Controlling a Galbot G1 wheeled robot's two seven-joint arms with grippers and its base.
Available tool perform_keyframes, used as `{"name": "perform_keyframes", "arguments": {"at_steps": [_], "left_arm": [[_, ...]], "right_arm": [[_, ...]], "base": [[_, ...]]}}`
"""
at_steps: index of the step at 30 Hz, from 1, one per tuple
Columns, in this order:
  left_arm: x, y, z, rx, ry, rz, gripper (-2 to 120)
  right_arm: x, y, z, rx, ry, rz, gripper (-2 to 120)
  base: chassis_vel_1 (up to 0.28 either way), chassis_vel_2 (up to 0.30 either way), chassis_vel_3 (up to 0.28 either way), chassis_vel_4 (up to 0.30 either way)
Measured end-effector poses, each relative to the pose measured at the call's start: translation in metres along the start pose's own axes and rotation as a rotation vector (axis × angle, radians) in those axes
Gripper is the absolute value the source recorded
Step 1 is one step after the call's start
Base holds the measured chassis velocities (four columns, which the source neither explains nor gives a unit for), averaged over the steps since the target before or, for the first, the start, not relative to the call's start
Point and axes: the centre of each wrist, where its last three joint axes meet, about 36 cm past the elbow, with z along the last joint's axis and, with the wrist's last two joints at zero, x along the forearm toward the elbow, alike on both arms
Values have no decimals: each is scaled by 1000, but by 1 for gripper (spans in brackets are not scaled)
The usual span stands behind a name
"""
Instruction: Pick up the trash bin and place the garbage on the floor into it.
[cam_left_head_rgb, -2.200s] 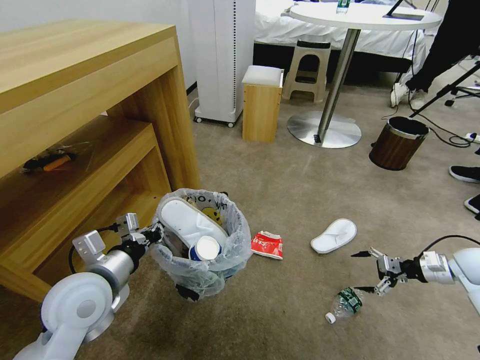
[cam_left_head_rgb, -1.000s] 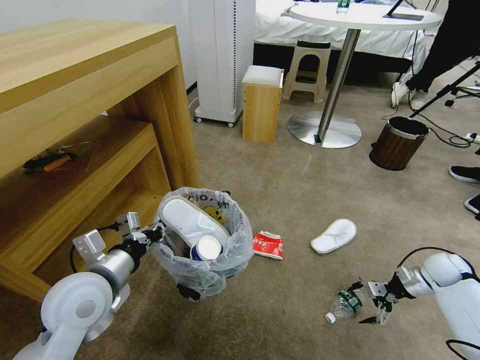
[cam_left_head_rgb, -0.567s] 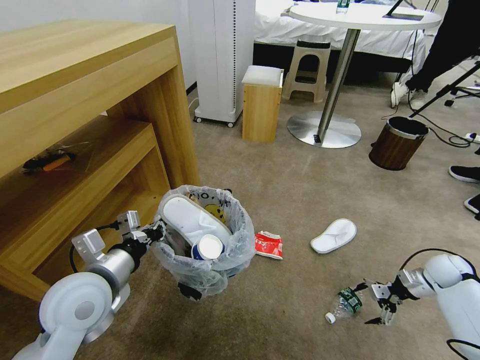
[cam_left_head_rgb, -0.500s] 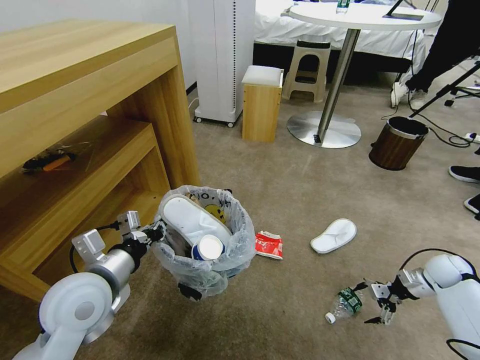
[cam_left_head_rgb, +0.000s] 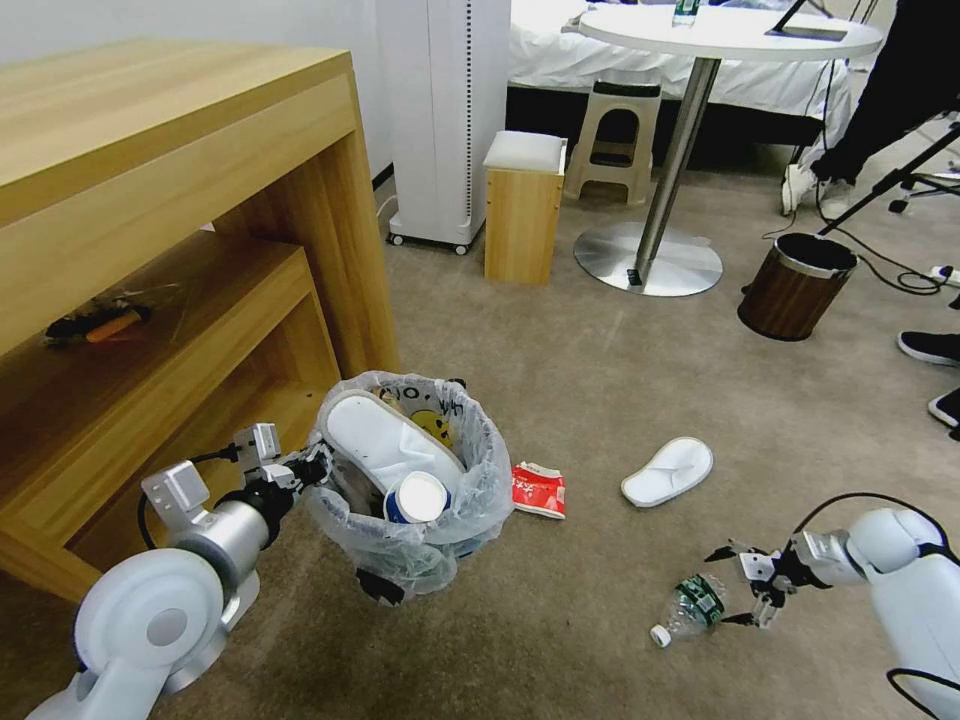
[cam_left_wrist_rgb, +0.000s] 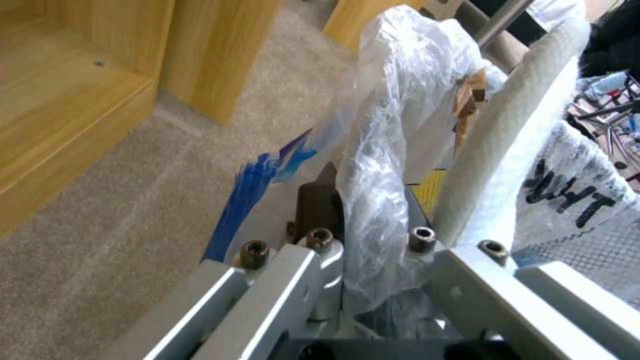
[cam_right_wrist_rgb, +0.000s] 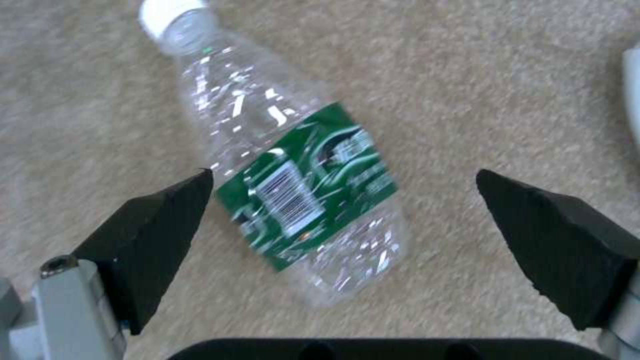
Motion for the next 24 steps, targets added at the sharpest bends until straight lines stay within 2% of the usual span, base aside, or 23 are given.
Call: {"name": "perform_keyframes", "arguments": {"at_steps": [10, 24], "left_arm": [[0, 2, -3, -2, -7, 0, 3], [-4, 4, -4, 2, -9, -1, 3]], "right_arm": [[-20, -10, -7, -3, -24, 23, 100], [-41, -5, -12, -7, -47, -30, 100]], "base": [[0, 0, 0, 0], [0, 0, 0, 0]]}}
